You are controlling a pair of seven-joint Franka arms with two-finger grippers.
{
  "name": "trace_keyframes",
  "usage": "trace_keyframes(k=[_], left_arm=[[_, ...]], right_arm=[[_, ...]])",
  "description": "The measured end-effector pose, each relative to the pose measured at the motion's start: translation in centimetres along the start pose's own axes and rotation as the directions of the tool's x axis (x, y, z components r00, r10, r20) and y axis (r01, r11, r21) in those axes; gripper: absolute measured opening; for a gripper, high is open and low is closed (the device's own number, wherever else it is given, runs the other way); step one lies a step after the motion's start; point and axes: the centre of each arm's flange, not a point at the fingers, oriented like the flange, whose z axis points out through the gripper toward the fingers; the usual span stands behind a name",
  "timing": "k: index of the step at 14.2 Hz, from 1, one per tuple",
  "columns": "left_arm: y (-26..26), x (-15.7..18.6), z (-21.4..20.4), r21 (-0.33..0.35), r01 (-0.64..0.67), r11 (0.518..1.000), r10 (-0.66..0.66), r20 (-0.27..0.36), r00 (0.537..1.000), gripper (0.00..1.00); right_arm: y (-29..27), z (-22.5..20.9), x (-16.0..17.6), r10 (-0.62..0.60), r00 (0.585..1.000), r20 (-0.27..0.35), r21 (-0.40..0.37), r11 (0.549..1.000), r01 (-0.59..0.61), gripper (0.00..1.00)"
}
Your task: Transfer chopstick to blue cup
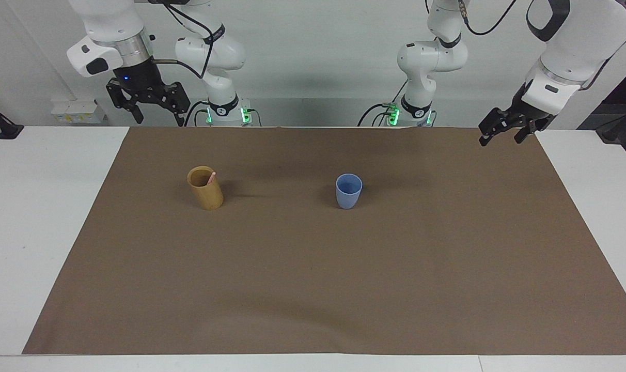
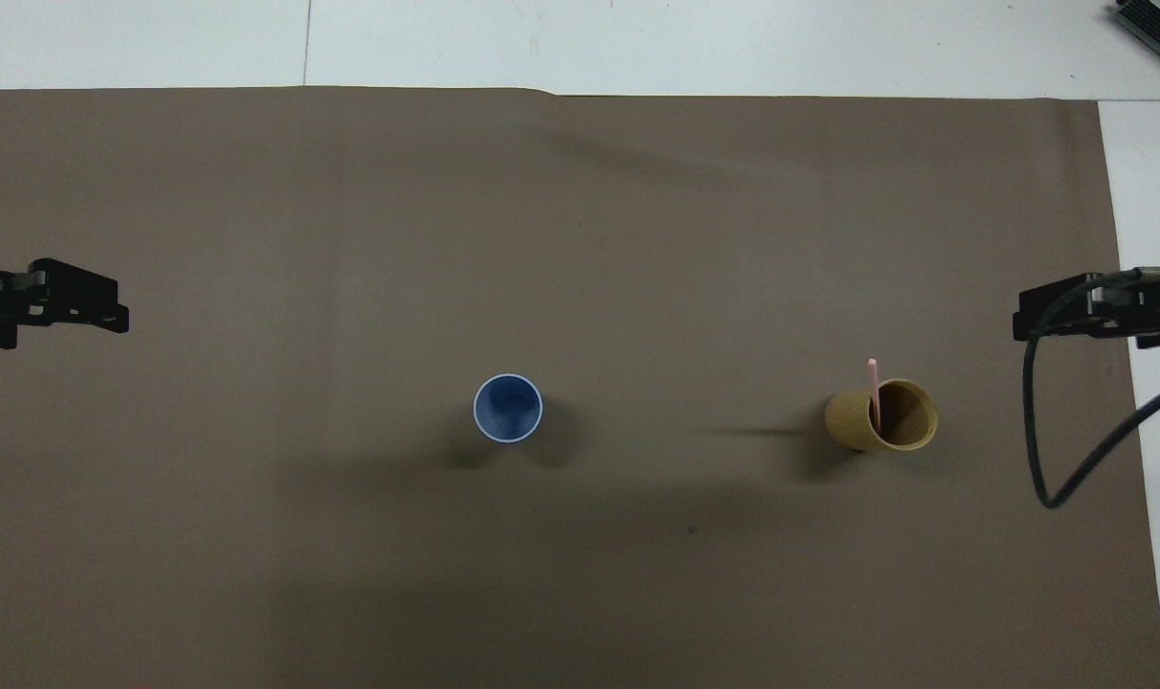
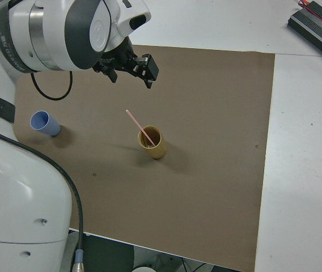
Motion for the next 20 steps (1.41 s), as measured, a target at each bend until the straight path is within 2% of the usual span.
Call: trace_keyframes(k=[7,10,12,14,18,20], left_arm=[[0.0,0.0,0.0,0.0,0.0,1.0,0.0,0.0,1.0,1.0],[0.0,0.0,0.0,0.0,0.0,1.0,0.0,0.0,1.0,1.0],[0.0,0.0,0.0,0.0,0.0,1.0,0.0,0.0,1.0,1.0],[0.0,0.0,0.0,0.0,0.0,1.0,0.0,0.0,1.0,1.0],[0.0,0.0,0.0,0.0,0.0,1.0,0.0,0.0,1.0,1.0],[0.0,0.0,0.0,0.0,0.0,1.0,0.0,0.0,1.0,1.0]], right_arm=[[0.0,0.1,-0.4,-0.001,1.0,0.024,-0.004,1.0,0.001,1.0],[0.9,0.5,0.6,0.013,1.0,-0.025,0.003,1.0,-0.013,1.0],[1.0,2.2,1.4,0.015,0.999,-0.039,0.006,1.0,-0.015,1.0],[0.4,4.8,1.7,0.004,1.0,-0.02,0.004,1.0,-0.004,1.0],[-5.2,10.7,1.6,-0.078,0.997,-0.017,0.005,0.997,0.078,1.0],[-8.2,13.3,1.1,-0.129,0.992,-0.017,0.004,0.992,0.129,0.95]])
